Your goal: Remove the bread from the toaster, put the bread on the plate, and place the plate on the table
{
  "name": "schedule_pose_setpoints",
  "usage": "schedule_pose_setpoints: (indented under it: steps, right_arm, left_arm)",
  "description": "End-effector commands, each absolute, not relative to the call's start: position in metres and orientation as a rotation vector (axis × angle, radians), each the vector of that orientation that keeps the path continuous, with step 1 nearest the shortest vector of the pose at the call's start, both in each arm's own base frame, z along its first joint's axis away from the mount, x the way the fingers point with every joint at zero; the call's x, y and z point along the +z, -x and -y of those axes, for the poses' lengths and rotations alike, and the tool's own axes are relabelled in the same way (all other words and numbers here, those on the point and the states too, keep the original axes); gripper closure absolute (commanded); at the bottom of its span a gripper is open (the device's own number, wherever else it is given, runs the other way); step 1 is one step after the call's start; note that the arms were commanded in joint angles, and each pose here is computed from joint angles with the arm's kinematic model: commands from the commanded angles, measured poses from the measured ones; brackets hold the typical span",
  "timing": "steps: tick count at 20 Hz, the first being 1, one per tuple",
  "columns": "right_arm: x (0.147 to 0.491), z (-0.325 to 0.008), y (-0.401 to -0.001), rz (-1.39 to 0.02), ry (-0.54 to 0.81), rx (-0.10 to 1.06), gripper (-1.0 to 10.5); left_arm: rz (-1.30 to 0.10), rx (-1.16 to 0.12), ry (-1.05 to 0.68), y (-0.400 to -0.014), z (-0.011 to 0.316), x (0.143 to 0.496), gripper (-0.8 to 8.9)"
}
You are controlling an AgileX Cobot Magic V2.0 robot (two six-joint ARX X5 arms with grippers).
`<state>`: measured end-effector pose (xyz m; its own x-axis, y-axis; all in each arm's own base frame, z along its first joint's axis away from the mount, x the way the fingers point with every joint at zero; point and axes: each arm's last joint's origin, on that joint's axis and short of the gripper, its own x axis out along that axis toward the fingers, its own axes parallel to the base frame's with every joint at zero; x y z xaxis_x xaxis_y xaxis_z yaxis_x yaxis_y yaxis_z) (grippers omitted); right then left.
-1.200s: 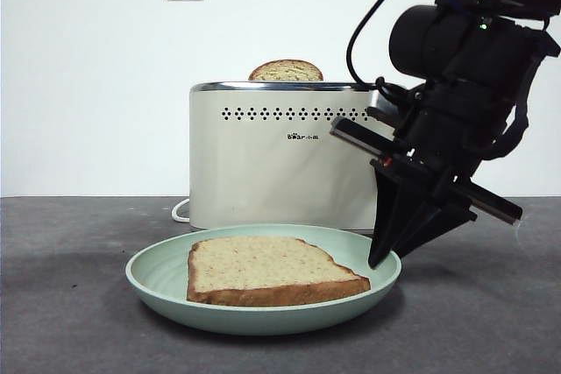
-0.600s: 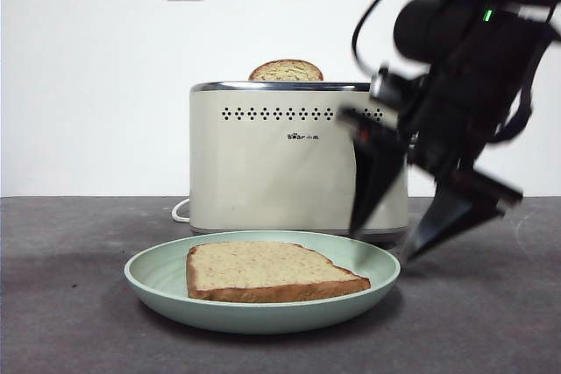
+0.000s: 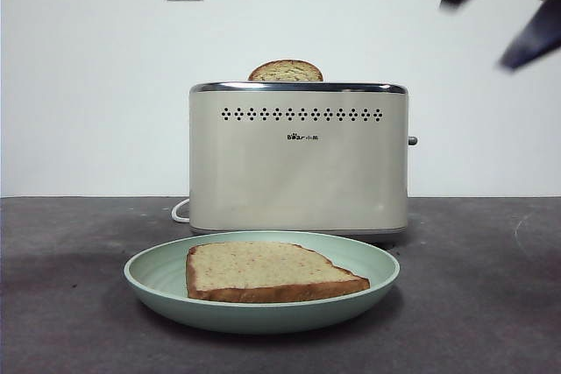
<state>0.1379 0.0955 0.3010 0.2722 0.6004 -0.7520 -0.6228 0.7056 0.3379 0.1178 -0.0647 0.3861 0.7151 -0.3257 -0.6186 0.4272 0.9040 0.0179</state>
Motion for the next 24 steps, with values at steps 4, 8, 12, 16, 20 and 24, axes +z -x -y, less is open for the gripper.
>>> schedule_pose_setpoints:
  steps: [4,8,12,16,20,24]
  right_arm:
    - [0.315,-0.081,-0.107,-0.917,0.04,0.876,9.6]
    - [0.315,-0.078,-0.102,-0.916,0.053,0.881,9.6]
    - [0.315,-0.078,-0.102,-0.915,0.054,0.878,9.6]
    - [0.315,-0.078,-0.102,-0.915,0.054,0.877,9.5]
    - [0.315,-0.078,-0.102,-0.914,0.054,0.877,9.5]
    - [0.315,-0.078,-0.102,-0.914,0.054,0.877,9.5]
  left_arm:
    - [-0.656,-0.424,-0.176,-0.117,0.065,0.385,8.21]
    - [-0.656,-0.424,-0.175,-0.117,0.065,0.385,8.21]
    - [-0.663,-0.418,-0.179,-0.117,0.064,0.385,8.18]
    - [-0.683,-0.416,-0.186,-0.116,0.063,0.383,8.18]
    - [-0.683,-0.416,-0.186,-0.116,0.063,0.383,8.18]
    - [-0.683,-0.416,-0.186,-0.116,0.064,0.383,8.18]
